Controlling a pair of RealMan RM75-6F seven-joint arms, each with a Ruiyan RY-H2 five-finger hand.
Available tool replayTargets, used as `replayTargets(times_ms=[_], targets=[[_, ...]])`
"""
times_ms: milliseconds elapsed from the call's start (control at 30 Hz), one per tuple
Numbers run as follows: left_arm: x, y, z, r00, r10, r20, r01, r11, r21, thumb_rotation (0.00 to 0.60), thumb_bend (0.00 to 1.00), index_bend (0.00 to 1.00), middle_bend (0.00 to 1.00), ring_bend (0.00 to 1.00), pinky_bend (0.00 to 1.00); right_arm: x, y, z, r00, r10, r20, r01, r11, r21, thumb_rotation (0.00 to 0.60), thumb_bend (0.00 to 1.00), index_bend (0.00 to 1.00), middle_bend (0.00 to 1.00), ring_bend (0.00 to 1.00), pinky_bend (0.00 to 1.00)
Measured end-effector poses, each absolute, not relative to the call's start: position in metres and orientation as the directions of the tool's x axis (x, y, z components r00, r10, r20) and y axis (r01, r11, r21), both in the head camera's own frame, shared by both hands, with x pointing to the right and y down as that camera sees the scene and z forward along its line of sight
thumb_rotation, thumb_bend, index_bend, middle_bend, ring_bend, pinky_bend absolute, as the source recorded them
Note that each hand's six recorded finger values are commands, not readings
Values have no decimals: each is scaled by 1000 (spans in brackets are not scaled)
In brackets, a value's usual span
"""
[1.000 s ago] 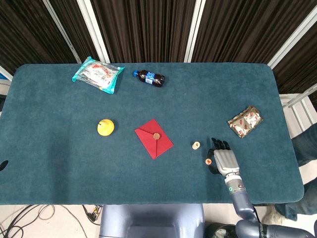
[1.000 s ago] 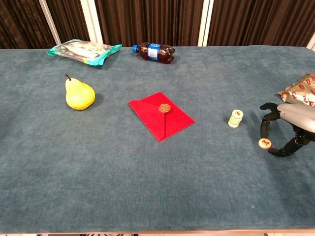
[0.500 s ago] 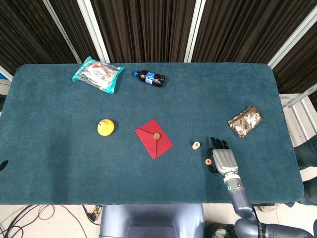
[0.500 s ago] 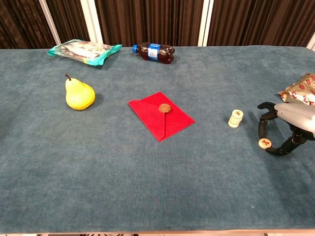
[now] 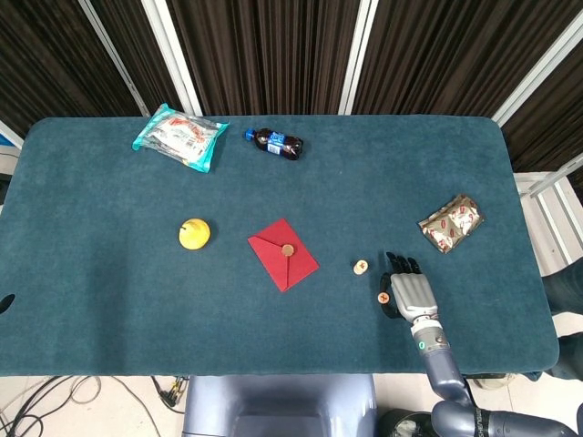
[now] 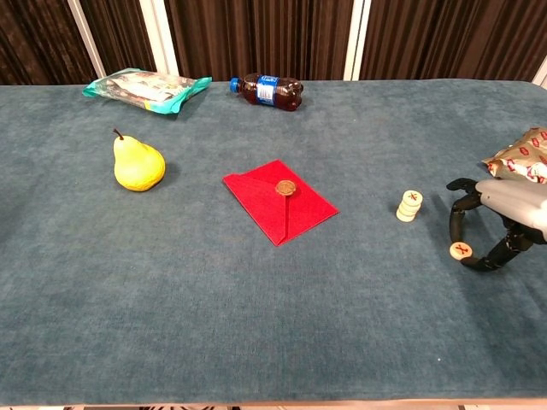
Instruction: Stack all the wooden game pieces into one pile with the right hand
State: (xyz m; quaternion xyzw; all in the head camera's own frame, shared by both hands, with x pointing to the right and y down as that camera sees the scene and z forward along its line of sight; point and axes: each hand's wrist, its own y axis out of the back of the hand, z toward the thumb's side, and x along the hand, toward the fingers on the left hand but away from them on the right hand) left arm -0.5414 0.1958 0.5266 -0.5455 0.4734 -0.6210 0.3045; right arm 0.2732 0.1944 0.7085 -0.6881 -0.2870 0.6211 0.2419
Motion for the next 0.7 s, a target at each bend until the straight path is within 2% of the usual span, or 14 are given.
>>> replayTargets(times_ms=[333,700], targets=[[-541,196,526,-220,-895,388,-141,-364,-921,600,148,74,0,0,0,271,192,707,72,699,-712,96,-715,-692,600,370,535,0,0,0],[-541,196,526,-219,-895,388,-145,-363,-920,600,148,74,0,0,0,263,158,676,100,728,-678,127,-685,-717,600,371,535,0,0,0]])
